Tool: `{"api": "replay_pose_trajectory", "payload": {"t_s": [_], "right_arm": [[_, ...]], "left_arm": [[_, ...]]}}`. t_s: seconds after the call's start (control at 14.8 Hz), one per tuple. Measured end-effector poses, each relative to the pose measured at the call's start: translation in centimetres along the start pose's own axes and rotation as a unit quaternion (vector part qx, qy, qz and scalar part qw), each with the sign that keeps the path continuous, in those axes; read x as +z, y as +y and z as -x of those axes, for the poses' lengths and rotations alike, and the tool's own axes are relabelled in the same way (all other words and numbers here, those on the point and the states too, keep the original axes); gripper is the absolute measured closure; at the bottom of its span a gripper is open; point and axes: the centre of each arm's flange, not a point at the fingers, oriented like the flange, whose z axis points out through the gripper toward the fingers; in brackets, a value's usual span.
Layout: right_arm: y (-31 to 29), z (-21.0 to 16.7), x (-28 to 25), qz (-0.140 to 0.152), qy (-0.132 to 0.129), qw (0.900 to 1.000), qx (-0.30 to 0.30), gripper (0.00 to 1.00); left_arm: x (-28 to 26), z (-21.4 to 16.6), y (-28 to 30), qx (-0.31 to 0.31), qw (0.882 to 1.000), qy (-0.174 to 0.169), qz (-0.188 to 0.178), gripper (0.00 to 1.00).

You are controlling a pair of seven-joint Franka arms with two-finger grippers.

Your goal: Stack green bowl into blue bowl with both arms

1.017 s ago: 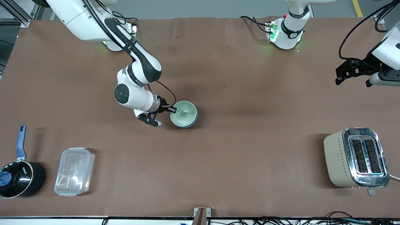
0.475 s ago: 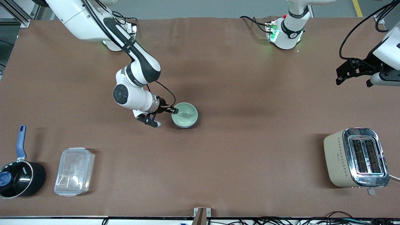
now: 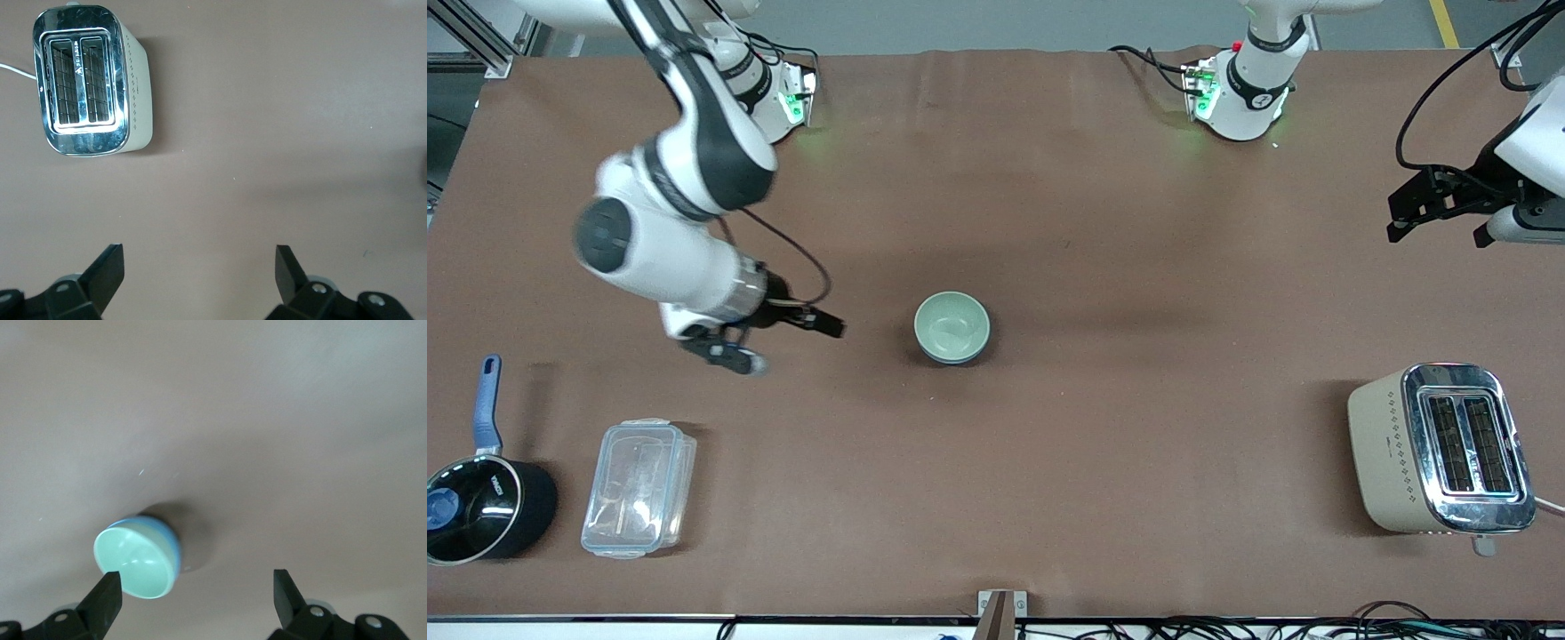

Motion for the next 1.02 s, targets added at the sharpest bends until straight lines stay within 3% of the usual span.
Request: {"api": "replay_pose_trajectory", "payload": {"t_s": [0.14,0.54,0.68,0.81,1.02], "right_arm": [[3.4,-0.9,-5.0,0.017,0.026,0.999,-0.027,0.00],[15.5,-1.5,-16.3,0.053,0.071,0.990,-0.110,0.00],[19.3,-1.5,-18.9,0.058,0.074,0.987,-0.131,0.00],[21.6,-1.3,-22.0,0.061,0.081,0.986,-0.135,0.00],[22.3,-1.0,-26.1,0.069,0.113,0.980,-0.151,0.00]], "left_arm": [[0.0,0.0,0.0,0.000,1.000,0.000,0.000,0.00],[0.0,0.1,0.0,0.000,1.000,-0.003,0.000,0.00],[0.1,0.2,0.3,0.004,1.000,-0.008,0.000,0.00],[0.1,0.2,0.8,0.007,1.000,-0.010,0.000,0.00],[0.1,0.3,0.8,0.008,1.000,-0.012,0.000,0.00]]}}
